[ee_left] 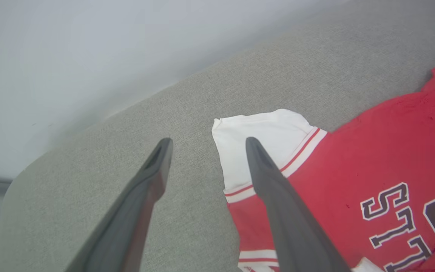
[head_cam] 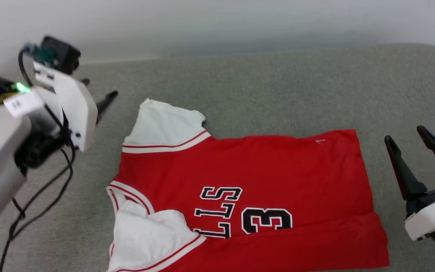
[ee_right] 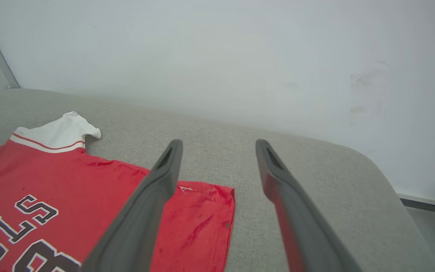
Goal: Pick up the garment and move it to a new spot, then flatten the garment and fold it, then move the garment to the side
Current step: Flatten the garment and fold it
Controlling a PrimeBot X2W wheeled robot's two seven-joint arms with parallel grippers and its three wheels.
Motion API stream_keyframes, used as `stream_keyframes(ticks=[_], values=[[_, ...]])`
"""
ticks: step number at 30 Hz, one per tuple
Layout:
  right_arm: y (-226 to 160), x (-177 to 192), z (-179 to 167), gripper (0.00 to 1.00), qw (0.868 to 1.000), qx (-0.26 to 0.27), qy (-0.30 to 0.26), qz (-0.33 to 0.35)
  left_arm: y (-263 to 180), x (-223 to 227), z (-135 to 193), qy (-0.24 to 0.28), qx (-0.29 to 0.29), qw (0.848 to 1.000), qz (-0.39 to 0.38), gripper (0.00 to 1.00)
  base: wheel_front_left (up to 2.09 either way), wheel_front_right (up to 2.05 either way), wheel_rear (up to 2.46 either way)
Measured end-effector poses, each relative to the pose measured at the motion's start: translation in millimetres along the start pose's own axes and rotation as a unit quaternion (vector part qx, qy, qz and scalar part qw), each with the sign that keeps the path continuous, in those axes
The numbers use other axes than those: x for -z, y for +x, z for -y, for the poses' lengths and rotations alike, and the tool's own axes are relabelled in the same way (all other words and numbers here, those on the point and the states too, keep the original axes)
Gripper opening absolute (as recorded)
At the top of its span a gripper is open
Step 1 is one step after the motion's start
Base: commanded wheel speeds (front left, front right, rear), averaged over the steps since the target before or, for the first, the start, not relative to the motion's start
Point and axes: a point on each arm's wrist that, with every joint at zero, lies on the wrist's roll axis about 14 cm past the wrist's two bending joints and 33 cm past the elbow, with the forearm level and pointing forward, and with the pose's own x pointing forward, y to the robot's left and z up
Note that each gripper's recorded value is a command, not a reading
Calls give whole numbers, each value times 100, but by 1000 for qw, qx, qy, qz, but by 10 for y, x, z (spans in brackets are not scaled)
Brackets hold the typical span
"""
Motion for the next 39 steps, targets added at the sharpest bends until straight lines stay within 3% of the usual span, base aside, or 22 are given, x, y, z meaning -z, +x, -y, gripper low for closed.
stream_keyframes(ticks=[5, 6, 10, 21, 25, 26, 27, 28, 39], values=[[-19, 117, -14, 100, 1000, 20, 9, -12, 399, -35, 2, -3, 26, 997, -68, 100, 0, 0, 0], [-8, 199, 16, 100, 999, 31, 11, -22, 641, 50, 30, -4, 40, 992, -120, 100, 0, 0, 0], [26, 334, 60, 100, 998, 42, 10, -42, 930, 264, 21, -14, 51, 979, -195, 100, 0, 0, 0], [103, 689, 203, 100, 994, 68, 12, -82, 1549, 1064, 135, -35, 65, 941, -331, 100, 0, 0, 0], [83, 754, 232, 100, 993, 74, 12, -90, 1605, 1177, 180, -39, 77, 936, -341, 100, 0, 0, 0], [82, 756, 236, 100, 993, 74, 12, -90, 1599, 1183, 188, -38, 80, 937, -338, 53, 0, 0, 0], [89, 748, 233, 100, 993, 73, 12, -89, 1587, 1189, 197, -37, 81, 938, -335, 13, 0, 0, 0], [101, 726, 237, 100, 994, 71, 9, -86, 1572, 1189, 197, -36, 81, 939, -334, 0, 0, 0, 0], [432, 61, 420, 100, 996, 28, -70, -49, 1311, 694, 315, 8, 91, 970, -227, 0, 0, 0, 0]])
